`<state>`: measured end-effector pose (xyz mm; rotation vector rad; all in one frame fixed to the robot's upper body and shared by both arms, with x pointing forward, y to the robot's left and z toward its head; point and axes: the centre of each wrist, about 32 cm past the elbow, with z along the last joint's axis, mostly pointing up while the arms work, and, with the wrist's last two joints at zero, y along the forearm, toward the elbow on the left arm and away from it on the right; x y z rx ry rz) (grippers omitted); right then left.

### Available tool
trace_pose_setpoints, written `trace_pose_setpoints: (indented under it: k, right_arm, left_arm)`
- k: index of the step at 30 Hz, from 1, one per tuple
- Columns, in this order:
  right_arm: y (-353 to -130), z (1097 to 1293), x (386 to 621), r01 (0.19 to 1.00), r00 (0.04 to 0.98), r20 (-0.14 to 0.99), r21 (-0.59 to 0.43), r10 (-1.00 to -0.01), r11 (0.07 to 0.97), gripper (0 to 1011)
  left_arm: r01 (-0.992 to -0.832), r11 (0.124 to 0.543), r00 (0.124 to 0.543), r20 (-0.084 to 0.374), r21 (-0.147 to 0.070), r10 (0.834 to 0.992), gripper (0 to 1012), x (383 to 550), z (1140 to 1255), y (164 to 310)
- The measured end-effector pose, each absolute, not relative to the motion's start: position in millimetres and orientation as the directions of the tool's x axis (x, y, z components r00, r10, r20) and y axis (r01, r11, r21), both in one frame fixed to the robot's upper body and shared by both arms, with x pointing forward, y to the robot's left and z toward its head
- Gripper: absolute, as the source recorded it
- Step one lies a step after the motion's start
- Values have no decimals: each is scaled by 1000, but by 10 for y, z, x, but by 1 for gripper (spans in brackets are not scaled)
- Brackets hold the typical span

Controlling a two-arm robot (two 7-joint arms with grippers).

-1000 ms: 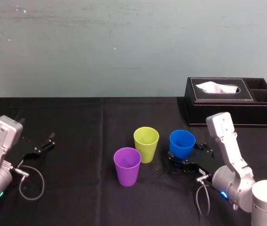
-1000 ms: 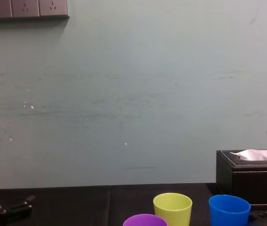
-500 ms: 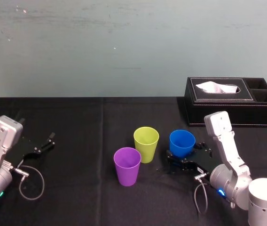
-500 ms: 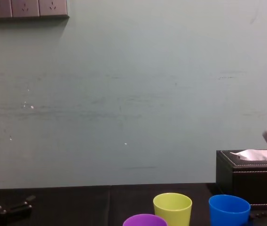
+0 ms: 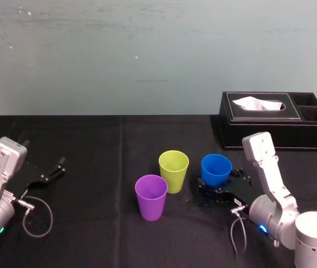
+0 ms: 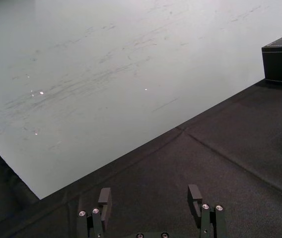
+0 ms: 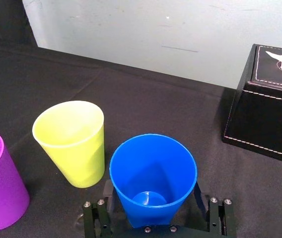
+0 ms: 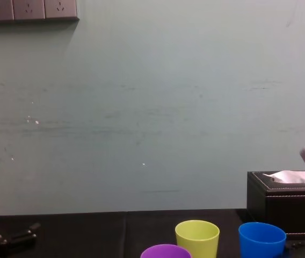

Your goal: Stack the three plastic cups sequentially using one hand.

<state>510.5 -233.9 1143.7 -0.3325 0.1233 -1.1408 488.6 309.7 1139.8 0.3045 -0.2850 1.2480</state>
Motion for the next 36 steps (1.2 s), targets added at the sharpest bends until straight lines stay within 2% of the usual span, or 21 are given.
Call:
trace_pose_setpoints:
  k: [3,12,22,29,36]
  right_arm:
    - [-2339,11437,5104,870,417,72,-321,-906,374,965]
    - [-2341,11438,5102,870,417,72,-322,-906,374,732]
    - [-2348,11467,5084,872,421,87,-314,-903,376,715]
    - [-2324,11644,5073,874,449,150,-280,-881,398,715]
    - [-2265,11921,5148,873,469,189,-244,-863,422,715]
  left_arm:
    - [-955,287,292,374,70,880,1000,4886,11398,3097]
    - [-955,287,292,374,70,880,1000,4886,11398,3097]
    - [-955,287,292,374,70,880,1000,4886,11398,3097]
    - [-955,287,292,374,70,880,1000,4886,11398,3097]
    - [-955,287,292,374,70,880,1000,4886,11398,3097]
